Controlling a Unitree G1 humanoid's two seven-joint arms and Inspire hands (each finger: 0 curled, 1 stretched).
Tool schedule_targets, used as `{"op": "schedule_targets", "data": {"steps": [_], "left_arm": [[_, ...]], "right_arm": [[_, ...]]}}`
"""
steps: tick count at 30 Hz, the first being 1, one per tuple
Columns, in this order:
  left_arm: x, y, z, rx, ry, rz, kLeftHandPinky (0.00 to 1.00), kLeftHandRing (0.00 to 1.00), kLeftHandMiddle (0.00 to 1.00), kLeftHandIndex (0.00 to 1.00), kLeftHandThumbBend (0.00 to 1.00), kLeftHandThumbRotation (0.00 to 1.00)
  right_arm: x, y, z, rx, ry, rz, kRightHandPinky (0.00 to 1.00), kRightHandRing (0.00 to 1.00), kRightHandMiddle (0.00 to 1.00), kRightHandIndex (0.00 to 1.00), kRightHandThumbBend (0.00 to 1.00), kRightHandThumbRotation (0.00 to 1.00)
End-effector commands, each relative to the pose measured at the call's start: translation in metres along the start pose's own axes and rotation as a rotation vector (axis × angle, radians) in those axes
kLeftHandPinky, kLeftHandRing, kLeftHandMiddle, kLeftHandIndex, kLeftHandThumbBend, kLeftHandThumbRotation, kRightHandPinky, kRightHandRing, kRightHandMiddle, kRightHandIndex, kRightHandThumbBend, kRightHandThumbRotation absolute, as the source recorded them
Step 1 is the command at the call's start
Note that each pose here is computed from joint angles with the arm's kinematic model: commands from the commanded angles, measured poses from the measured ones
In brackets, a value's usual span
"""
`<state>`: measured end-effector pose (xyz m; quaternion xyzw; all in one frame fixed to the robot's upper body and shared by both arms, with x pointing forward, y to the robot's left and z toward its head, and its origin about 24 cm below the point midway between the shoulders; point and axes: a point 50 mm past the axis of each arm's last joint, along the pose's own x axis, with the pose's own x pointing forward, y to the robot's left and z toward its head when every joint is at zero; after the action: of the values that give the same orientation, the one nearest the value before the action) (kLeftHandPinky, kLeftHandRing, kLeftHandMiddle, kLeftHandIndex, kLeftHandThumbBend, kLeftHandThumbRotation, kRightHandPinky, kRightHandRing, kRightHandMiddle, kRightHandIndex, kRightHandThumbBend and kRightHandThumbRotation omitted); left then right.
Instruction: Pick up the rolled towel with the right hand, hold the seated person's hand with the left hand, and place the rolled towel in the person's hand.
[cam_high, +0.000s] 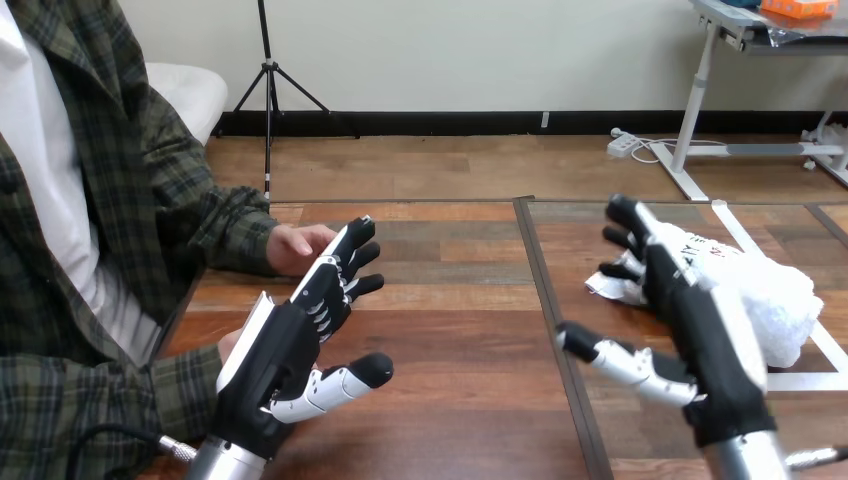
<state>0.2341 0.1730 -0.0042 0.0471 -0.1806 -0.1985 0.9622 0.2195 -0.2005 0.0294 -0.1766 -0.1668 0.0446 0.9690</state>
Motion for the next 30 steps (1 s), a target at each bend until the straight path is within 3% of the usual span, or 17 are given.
{"op": "schedule_targets", "data": {"steps": [1, 14, 23, 30], "left_arm": [[0.020, 0.002, 0.011, 0.017, -0.086, 0.005, 0.87, 0.96, 0.98, 0.96, 1.00, 0.61], [0.020, 0.001, 0.011, 0.016, -0.087, 0.008, 0.88, 0.96, 0.98, 0.96, 1.00, 0.61], [0.019, 0.000, 0.010, 0.013, -0.083, 0.012, 0.88, 0.96, 0.98, 0.96, 1.00, 0.62], [0.019, -0.001, 0.010, 0.007, -0.086, 0.015, 0.88, 0.96, 0.98, 0.95, 1.00, 0.61]], "right_arm": [[0.025, -0.021, 0.028, -0.046, -0.136, -0.047, 0.79, 0.92, 0.95, 0.95, 1.00, 0.56], [0.038, -0.040, 0.049, -0.103, -0.149, -0.079, 0.79, 0.92, 0.95, 0.96, 1.00, 0.50], [0.047, -0.057, 0.054, -0.151, -0.137, -0.090, 0.82, 0.94, 0.96, 0.97, 1.00, 0.45], [0.056, -0.070, 0.055, -0.213, -0.123, -0.084, 0.83, 0.94, 0.95, 0.97, 1.00, 0.47]]}}
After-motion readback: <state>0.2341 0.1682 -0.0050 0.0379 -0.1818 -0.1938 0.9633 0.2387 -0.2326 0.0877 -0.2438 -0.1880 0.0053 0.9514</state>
